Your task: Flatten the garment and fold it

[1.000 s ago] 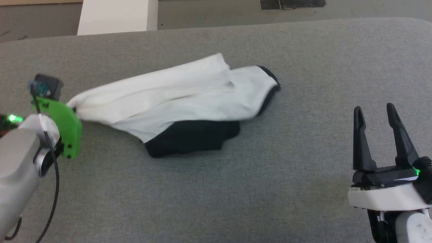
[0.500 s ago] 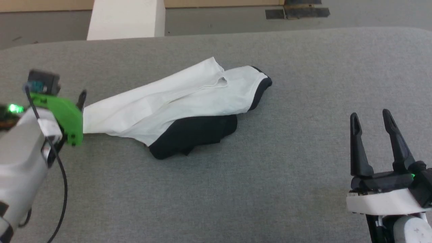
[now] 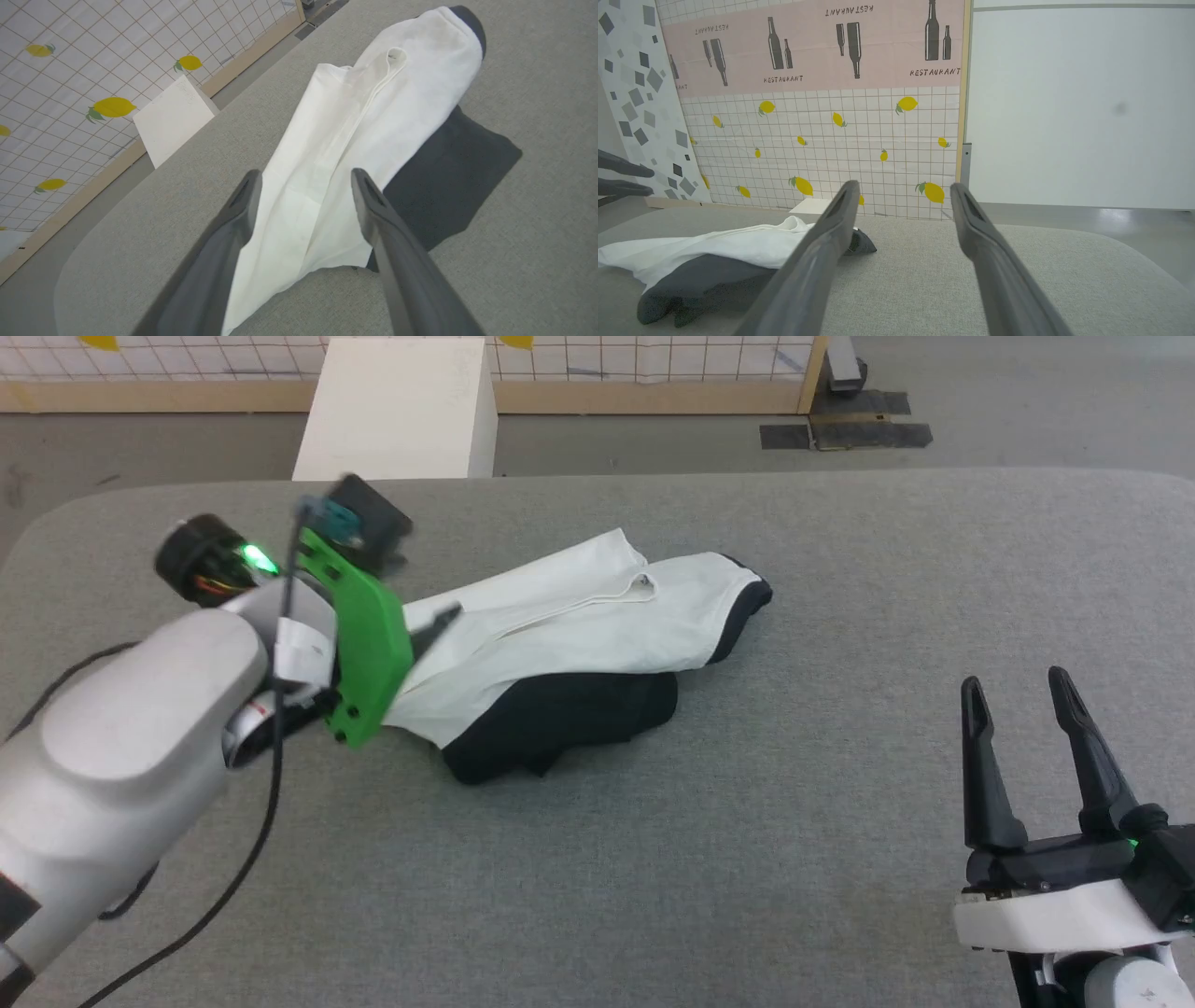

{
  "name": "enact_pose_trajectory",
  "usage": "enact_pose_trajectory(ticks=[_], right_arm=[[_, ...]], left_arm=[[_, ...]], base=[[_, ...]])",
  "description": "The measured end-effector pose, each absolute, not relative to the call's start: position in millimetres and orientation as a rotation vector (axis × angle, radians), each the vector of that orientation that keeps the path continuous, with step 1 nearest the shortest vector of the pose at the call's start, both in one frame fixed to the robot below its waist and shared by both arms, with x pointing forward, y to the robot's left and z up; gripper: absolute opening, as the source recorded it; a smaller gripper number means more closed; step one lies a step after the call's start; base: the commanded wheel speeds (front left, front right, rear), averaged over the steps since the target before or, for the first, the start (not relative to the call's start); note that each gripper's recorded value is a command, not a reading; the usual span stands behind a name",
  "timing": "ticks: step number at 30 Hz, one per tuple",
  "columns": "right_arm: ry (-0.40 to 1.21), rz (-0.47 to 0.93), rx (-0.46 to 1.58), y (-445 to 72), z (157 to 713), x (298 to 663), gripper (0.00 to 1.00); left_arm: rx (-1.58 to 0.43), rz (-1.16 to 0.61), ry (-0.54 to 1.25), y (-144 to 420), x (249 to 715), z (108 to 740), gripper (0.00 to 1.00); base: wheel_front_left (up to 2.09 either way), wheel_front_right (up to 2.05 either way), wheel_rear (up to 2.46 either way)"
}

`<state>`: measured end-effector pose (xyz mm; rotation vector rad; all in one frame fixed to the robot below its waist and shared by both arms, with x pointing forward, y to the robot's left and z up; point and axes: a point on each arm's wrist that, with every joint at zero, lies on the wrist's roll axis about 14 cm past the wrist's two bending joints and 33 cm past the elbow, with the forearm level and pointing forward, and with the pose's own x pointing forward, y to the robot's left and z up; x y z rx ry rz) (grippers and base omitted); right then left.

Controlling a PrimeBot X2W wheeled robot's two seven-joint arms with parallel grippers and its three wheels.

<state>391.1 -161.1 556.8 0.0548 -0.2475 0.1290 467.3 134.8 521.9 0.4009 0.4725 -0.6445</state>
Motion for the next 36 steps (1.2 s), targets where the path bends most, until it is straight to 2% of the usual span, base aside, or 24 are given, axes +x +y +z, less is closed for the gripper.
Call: enact_pose_trajectory(ticks=[5,12,21,23,29,36], right_arm=[[-0.231,0.108,0.05,-168.0,551.1,391.1,1.0],[-0.228,0.079,0.047,-177.7,549.2,397.6,1.0],[-0.191,0.04,0.039,-190.9,535.7,403.9,1.0],[-0.181,0.032,0.036,-193.3,532.1,404.4,1.0],[-0.172,0.025,0.035,-195.8,528.4,406.5,1.0],[-0.209,0.044,0.041,-189.8,541.0,405.3,1.0]], left_arm=[[0.436,-0.778,0.629,107.0,437.4,495.3,1.0],[0.426,-0.879,0.811,83.4,410.7,441.5,1.0],[0.508,-0.887,0.948,80.3,407.8,381.1,1.0],[0.497,-0.895,0.964,77.8,407.6,377.4,0.0],[0.452,-0.923,0.906,70.5,406.4,386.7,0.0],[0.254,-1.051,0.647,27.2,389.9,447.2,0.0]], base=[[0.0,0.0,0.0],[0.0,0.0,0.0],[0.0,0.0,0.0],[0.0,0.0,0.0],[0.0,0.0,0.0],[0.0,0.0,0.0]])
